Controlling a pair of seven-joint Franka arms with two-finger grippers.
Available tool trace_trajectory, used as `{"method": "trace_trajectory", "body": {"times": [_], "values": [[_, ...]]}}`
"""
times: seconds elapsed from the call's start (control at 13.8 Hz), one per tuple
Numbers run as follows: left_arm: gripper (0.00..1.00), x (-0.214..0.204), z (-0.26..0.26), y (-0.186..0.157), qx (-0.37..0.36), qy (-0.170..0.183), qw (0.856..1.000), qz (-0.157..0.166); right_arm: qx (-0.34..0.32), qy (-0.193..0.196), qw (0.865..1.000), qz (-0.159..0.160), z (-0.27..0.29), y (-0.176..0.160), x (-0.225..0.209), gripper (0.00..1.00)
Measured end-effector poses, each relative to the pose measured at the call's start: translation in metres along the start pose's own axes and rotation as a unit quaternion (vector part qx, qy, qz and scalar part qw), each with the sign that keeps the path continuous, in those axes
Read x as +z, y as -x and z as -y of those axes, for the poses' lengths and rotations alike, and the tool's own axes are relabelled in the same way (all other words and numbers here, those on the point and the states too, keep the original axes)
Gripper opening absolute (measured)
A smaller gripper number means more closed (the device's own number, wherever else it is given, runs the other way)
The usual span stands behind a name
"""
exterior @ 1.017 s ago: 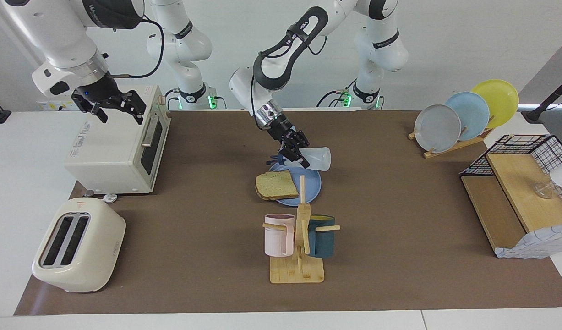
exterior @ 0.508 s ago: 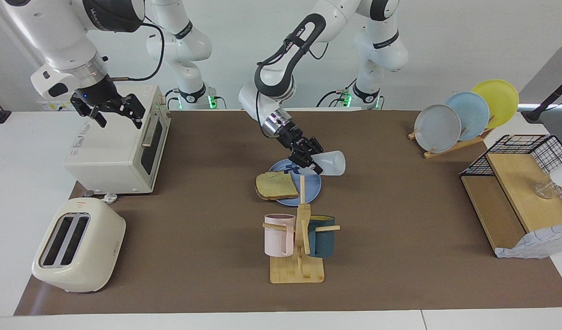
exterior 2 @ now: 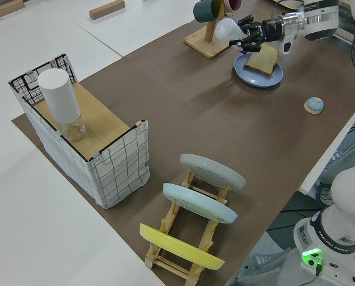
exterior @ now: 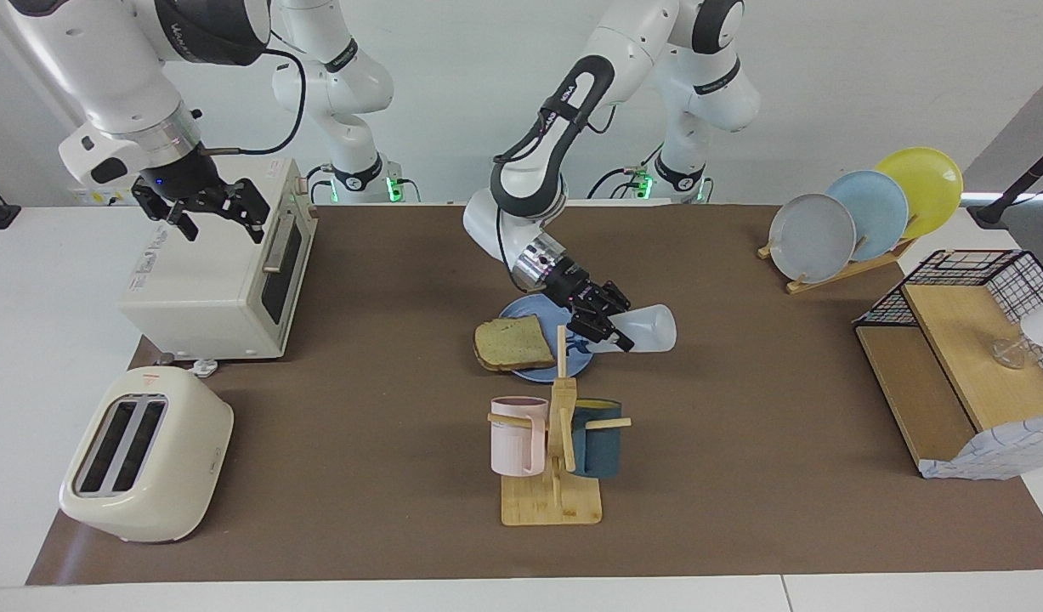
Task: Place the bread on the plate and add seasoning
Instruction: 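Shake the upturned bottle over the toast with the left gripper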
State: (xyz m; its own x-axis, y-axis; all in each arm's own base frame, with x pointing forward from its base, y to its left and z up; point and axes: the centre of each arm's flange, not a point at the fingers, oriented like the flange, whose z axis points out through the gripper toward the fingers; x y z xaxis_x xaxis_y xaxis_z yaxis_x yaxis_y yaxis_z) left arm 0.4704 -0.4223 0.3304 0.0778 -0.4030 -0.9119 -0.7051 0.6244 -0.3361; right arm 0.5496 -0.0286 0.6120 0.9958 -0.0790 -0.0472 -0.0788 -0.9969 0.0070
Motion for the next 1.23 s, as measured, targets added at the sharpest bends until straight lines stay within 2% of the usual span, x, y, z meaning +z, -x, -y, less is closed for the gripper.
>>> {"method": "trace_trajectory", "body": {"times": [0.15,0.29,0.51,0.65,0.8,0.94,1.09,1.23], "values": [[0.43,-0.031,-0.002,-0.008,0.002,-0.009,1.000,-0.018,0.000,0.000,1.000,0.000,0.000,0.000,0.000,1.00],[0.43,-0.083,-0.008,-0.016,0.006,-0.023,0.999,-0.032,0.000,0.000,1.000,0.000,0.000,0.000,0.000,1.00],[0.43,-0.153,-0.018,-0.015,0.005,-0.042,0.999,-0.031,0.000,0.000,1.000,0.000,0.000,0.001,0.000,1.00],[0.43,-0.174,-0.023,-0.014,0.006,-0.049,0.998,-0.027,0.000,0.000,1.000,0.000,0.000,0.001,0.000,1.00],[0.43,-0.169,-0.021,-0.013,0.004,-0.045,0.999,-0.023,0.000,0.000,1.000,0.000,0.000,0.001,0.000,1.00],[0.43,-0.140,-0.014,-0.008,-0.002,-0.026,1.000,-0.014,0.000,0.000,1.000,0.000,0.000,0.001,0.000,1.00],[0.43,-0.063,0.004,0.000,-0.015,0.007,1.000,-0.007,0.000,0.000,1.000,0.000,0.000,0.001,0.000,1.00],[0.43,-0.006,0.012,0.010,-0.023,0.022,0.999,0.001,0.000,0.000,1.000,0.000,0.000,0.001,0.000,1.00]]}}
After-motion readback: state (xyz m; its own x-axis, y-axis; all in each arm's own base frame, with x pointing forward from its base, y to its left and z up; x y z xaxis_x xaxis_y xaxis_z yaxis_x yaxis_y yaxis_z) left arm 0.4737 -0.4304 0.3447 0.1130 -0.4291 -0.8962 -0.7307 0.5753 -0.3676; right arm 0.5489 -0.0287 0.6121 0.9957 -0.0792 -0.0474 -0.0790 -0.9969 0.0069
